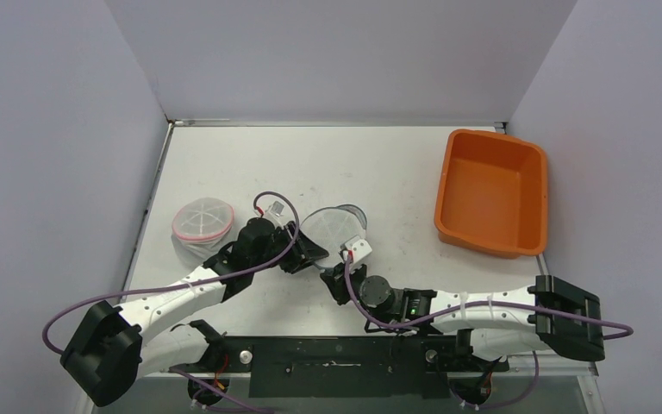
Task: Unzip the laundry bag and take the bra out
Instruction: Unzip the laundry bag at the center of the board.
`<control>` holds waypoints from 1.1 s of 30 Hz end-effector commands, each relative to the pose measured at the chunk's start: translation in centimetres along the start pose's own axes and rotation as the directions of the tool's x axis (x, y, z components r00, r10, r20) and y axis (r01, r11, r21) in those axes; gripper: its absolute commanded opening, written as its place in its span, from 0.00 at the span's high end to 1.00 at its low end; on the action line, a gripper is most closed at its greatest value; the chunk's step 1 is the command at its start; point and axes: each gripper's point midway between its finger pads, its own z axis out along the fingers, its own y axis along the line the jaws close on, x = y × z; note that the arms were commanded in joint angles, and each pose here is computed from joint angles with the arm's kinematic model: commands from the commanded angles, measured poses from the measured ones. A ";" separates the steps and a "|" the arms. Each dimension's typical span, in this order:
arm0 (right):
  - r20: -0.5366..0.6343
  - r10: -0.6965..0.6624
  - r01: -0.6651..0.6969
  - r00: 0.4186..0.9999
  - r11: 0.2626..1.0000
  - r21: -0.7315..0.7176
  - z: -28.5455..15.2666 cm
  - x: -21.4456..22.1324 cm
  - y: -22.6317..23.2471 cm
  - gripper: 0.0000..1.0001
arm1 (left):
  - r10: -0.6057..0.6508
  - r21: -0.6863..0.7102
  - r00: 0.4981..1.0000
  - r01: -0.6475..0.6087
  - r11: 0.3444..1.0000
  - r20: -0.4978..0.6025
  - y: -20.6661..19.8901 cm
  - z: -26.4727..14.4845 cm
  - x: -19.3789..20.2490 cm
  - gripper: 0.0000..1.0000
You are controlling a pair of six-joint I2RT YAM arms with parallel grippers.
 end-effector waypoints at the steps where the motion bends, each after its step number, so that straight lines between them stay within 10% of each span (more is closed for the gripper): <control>1: 0.076 0.046 -0.045 0.996 0.999 -0.007 -0.7 -2.8 0.3 0.95 | 0.011 0.093 0.996 -0.019 0.995 0.087 -3.2 0.1 -2.1 0.68; 9: 0.063 0.030 -0.034 0.998 0.998 0.058 -2.3 -2.5 -1.7 0.95 | 0.018 0.080 0.995 -0.025 0.997 0.095 -2.9 0.2 -2.5 1.00; 26: 0.075 0.020 -0.034 0.997 0.981 0.193 -5.3 -2.9 -7.0 0.95 | 0.177 0.162 0.984 -0.173 0.971 -0.011 -5.2 0.8 -3.5 0.99; 28: 0.071 0.025 -0.037 0.997 0.983 0.181 -5.1 -2.6 -6.8 0.95 | 0.207 0.156 0.978 -0.201 0.967 -0.024 -5.6 1.5 -4.0 0.87; 33: 0.082 0.055 -0.066 0.995 0.988 0.137 -4.1 -2.6 -5.5 0.95 | 0.167 0.099 0.985 -0.163 0.982 -0.040 -4.5 1.8 -4.1 0.18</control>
